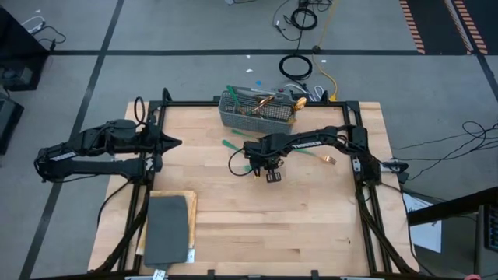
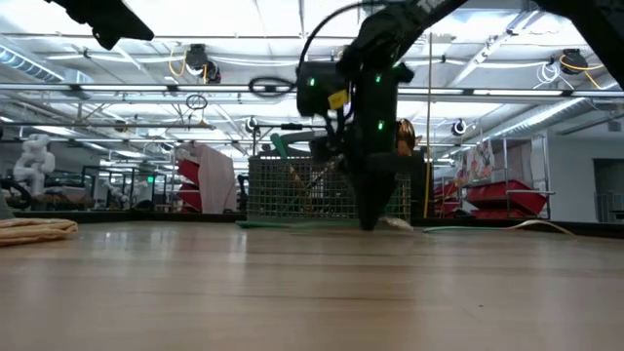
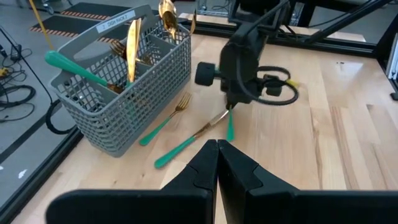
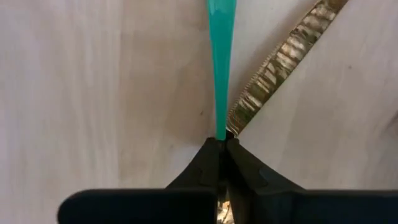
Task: Sort silverware
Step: Put the green spoon into the dishwasher utensil holder
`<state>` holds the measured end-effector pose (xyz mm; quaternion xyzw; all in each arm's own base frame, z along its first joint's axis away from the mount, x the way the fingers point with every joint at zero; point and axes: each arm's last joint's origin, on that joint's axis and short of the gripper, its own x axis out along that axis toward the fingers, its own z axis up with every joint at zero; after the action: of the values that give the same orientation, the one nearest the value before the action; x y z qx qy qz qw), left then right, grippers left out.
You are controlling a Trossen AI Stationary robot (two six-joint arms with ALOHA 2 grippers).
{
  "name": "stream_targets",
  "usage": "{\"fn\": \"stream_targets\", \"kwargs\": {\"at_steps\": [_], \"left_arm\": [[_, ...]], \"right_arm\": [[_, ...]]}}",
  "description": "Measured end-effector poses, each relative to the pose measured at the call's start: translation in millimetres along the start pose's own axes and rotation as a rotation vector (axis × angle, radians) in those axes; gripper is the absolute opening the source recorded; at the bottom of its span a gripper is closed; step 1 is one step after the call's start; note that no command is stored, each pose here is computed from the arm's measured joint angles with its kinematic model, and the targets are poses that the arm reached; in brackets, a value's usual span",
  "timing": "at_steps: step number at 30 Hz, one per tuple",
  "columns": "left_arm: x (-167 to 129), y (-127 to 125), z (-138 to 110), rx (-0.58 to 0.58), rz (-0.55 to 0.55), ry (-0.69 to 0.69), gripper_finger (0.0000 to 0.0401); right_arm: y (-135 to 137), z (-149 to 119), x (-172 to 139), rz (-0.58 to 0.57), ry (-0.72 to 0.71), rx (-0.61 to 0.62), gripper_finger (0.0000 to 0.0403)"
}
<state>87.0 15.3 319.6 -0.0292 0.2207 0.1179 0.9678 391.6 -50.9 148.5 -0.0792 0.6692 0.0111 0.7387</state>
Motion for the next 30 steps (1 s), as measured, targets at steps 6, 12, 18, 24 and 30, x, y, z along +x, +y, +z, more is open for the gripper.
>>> {"fn": "stream_targets", "kwargs": {"at_steps": [6,12,18,24,30], "left_arm": [[0.0,0.0,0.0,0.000,0.000,0.000,0.0015],[0.0,0.0,0.0,0.000,0.000,0.000,0.0015],[0.0,0.0,0.0,0.000,0.000,0.000,0.0015],[0.0,0.0,0.0,0.001,0.000,0.000,0.0015],[0.0,0.0,0.0,0.001,0.000,0.000,0.0015]], "right_arm": [[9.4,-1.5,-38.5,-0.026,-0.078,0.016,0.0001],[12.1,-18.8,-80.6,-0.306,-0.025,0.030,0.0001],[5.4,-47.8,-127.6,-0.688,0.063,0.059,0.0000],[-13.4,-72.2,-152.5,-0.986,0.208,0.059,0.0000],[-35.6,-71.0,-139.4,-1.151,0.531,-0.195,0.0000]]}}
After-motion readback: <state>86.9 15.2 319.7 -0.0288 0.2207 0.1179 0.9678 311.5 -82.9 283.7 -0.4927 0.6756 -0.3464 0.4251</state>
